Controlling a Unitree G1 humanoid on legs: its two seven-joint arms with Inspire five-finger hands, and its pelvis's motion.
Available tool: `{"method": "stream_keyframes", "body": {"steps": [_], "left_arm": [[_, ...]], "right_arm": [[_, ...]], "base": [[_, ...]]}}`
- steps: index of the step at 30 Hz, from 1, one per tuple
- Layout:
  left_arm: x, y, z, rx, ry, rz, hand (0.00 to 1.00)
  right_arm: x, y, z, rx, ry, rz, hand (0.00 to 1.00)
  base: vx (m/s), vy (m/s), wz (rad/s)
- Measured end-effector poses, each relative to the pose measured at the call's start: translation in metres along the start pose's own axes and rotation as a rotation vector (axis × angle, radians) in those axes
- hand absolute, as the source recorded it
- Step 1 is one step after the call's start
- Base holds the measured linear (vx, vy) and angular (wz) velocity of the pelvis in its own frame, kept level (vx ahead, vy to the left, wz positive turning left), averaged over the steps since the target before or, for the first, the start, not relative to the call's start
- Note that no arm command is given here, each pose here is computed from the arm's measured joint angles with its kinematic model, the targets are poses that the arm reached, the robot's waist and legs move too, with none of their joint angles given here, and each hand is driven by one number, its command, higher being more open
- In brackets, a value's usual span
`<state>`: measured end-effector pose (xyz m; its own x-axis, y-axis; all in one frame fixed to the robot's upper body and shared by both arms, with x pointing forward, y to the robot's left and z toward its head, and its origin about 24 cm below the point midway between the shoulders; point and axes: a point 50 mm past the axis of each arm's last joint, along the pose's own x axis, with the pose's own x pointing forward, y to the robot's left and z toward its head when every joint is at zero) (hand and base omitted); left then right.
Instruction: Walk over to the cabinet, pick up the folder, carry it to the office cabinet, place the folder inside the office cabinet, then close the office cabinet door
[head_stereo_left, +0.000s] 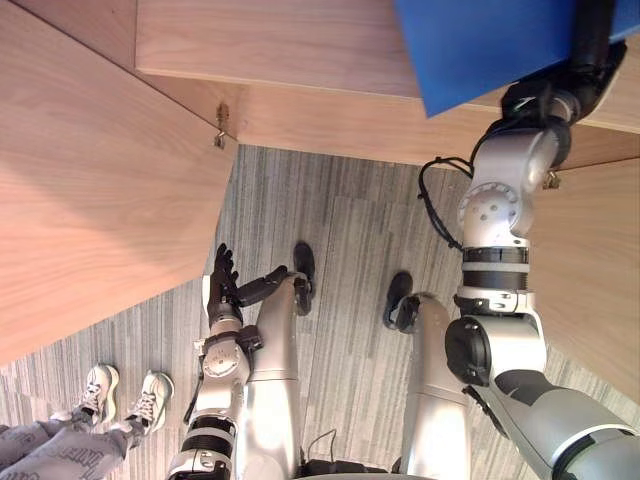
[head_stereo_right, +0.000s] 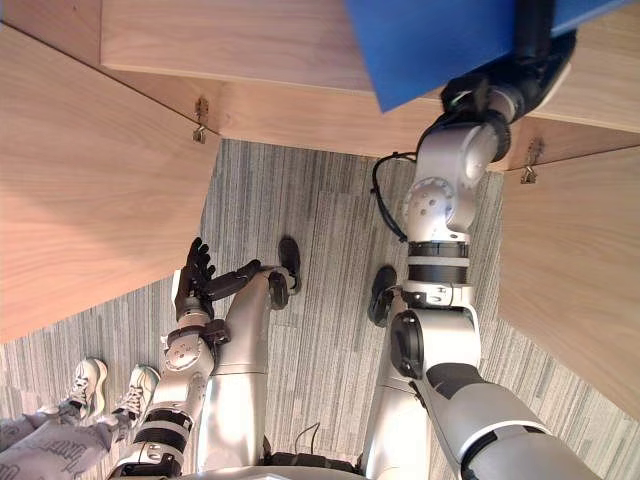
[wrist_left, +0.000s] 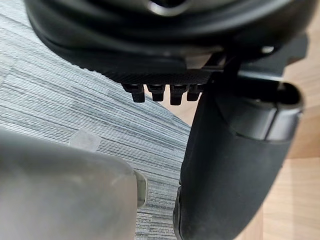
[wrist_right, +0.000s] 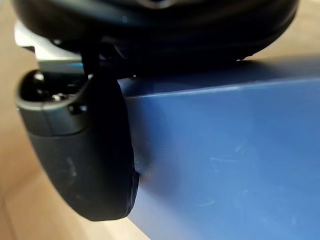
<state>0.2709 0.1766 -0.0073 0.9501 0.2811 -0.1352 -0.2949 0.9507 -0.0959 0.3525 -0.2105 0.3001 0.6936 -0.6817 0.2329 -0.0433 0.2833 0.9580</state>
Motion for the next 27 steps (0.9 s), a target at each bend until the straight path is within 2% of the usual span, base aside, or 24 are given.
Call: {"method": "stream_keyframes", "body": {"steps": [5,10,20,27], "left_arm": [[-0.001,-0.005,0.001,0.002,-0.009,-0.015,1.0],[-0.001,-0.005,0.0,0.003,-0.007,-0.017,1.0],[0.002,-0.005,-0.002,0.003,0.019,-0.013,1.0],[0.003,-0.002,-0.005,0.008,0.04,0.0,1.0]], "right_arm": [[0.007,0.009,0.01,0.217,0.002,-0.097,1.0],[0.01,0.016,0.015,0.306,0.009,-0.091,1.0],[0.011,0.031,0.014,0.325,0.037,-0.003,1.0],[0.009,0.033,-0.003,0.22,0.092,0.048,1.0]], "base": [[0.01,-0.05,0.17],[-0.01,-0.037,0.03],[0.0,0.0,0.0],[0.0,-0.004,-0.04]]}}
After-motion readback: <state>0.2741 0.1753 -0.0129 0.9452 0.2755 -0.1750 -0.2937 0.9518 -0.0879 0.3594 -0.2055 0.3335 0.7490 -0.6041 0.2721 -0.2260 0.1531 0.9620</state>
